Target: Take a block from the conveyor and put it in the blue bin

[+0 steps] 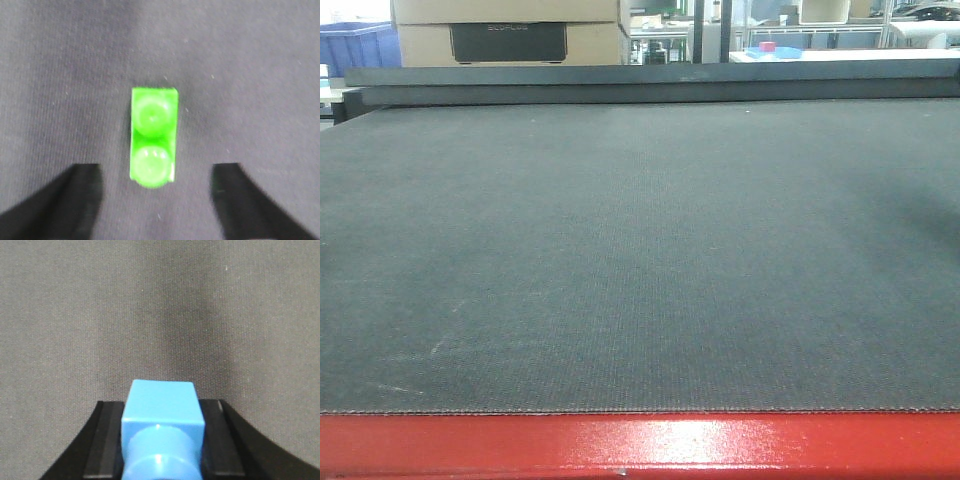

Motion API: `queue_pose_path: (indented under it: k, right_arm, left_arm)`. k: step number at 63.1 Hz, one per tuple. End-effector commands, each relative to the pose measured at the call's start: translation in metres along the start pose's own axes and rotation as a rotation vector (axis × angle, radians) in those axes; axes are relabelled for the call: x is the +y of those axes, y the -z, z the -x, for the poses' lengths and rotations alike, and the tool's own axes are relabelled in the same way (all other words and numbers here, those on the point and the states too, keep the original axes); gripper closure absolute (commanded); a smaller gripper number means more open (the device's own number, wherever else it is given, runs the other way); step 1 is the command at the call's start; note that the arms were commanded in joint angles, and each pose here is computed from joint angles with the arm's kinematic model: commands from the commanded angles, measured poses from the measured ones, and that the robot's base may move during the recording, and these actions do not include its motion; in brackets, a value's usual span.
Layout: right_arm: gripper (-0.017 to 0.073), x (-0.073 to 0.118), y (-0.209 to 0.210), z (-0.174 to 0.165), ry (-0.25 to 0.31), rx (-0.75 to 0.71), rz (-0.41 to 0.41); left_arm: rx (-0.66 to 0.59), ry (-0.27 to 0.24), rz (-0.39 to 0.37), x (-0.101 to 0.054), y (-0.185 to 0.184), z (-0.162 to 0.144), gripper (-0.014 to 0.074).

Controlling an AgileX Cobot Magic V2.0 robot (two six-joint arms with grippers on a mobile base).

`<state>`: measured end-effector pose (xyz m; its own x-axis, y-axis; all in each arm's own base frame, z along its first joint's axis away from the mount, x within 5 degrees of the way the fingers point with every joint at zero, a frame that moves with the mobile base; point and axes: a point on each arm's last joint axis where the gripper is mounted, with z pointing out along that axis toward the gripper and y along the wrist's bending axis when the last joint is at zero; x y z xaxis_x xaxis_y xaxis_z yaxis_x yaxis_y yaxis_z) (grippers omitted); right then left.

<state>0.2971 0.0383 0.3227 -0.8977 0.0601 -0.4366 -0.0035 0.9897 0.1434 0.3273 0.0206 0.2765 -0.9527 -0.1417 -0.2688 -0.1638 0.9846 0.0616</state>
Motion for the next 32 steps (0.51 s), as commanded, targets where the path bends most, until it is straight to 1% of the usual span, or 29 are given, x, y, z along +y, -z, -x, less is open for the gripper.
queue_pose_path:
  k: [1,4,11,21,32]
  right_arm:
    - [0.0721,-0.001,0.001,0.0,0.012,-0.008,-0.008]
    - [0.0721,-0.001,0.001,0.0,0.012,-0.008,-0.008]
    - [0.0721,-0.001,0.001,0.0,0.012,-0.008,-0.008]
    - [0.0721,-0.001,0.001,0.0,0.012,-0.008,-0.008]
    - [0.0721,-0.001,0.001,0.0,0.012,-0.006,-0.008]
  left_arm:
    - [0.01,0.0,-0.011,0.001,-0.009,0.004,0.0177]
    - [0.03,-0.009,-0.012,0.0,-0.016,0.005,0.0177]
    - [0.069,-0.013,-0.008,-0.002,-0.033,0.007,0.0177]
    - [0.096,-0.022,-0.004,-0.004,-0.052,0.01,0.0182]
    - [0.105,-0.026,-0.002,-0.005,-0.065,0.013,0.0183]
